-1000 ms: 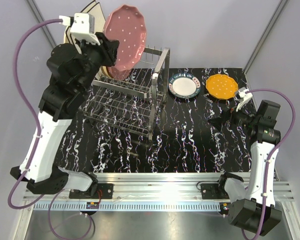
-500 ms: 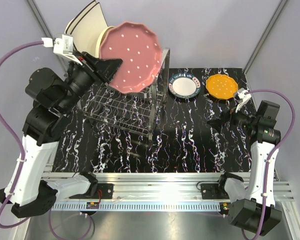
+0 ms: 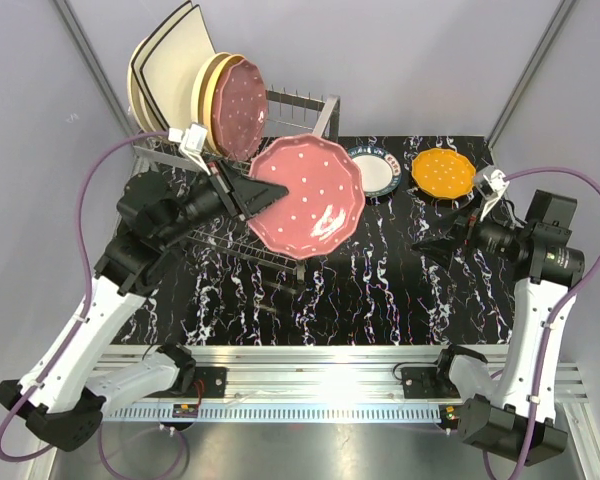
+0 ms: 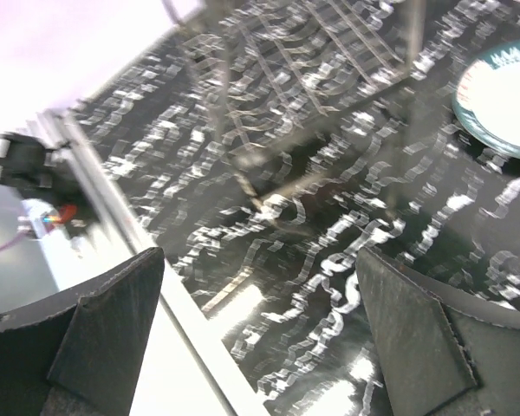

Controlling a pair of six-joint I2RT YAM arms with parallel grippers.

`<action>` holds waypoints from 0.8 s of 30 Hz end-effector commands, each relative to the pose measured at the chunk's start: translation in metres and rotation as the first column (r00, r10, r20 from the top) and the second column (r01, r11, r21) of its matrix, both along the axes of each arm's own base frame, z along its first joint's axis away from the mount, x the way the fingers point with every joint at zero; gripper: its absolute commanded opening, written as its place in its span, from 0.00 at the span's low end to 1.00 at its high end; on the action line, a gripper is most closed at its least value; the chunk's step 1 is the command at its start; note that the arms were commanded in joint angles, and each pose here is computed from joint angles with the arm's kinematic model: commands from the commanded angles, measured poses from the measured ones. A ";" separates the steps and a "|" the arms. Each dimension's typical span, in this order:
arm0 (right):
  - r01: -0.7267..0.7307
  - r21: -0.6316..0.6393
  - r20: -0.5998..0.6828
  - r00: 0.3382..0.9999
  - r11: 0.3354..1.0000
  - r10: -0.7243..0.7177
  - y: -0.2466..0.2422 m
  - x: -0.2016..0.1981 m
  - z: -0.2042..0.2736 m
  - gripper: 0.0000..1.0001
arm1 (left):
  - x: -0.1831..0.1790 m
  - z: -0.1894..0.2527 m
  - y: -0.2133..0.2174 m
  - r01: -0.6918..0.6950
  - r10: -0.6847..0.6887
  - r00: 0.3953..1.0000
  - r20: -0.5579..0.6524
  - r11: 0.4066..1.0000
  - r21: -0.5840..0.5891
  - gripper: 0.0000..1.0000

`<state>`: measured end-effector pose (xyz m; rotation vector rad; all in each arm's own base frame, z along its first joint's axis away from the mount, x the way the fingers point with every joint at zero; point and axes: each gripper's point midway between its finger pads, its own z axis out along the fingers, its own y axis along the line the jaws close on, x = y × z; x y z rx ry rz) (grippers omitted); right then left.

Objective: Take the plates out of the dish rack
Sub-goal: Pass the plate from the left arm to the right

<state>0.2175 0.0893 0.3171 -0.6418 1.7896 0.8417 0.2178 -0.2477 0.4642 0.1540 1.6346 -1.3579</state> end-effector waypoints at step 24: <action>-0.333 0.337 -0.198 0.889 0.881 0.412 0.097 -0.043 0.020 1.00 | -0.048 -0.059 -0.025 0.204 -0.202 0.979 0.032 0.968 -0.146 0.00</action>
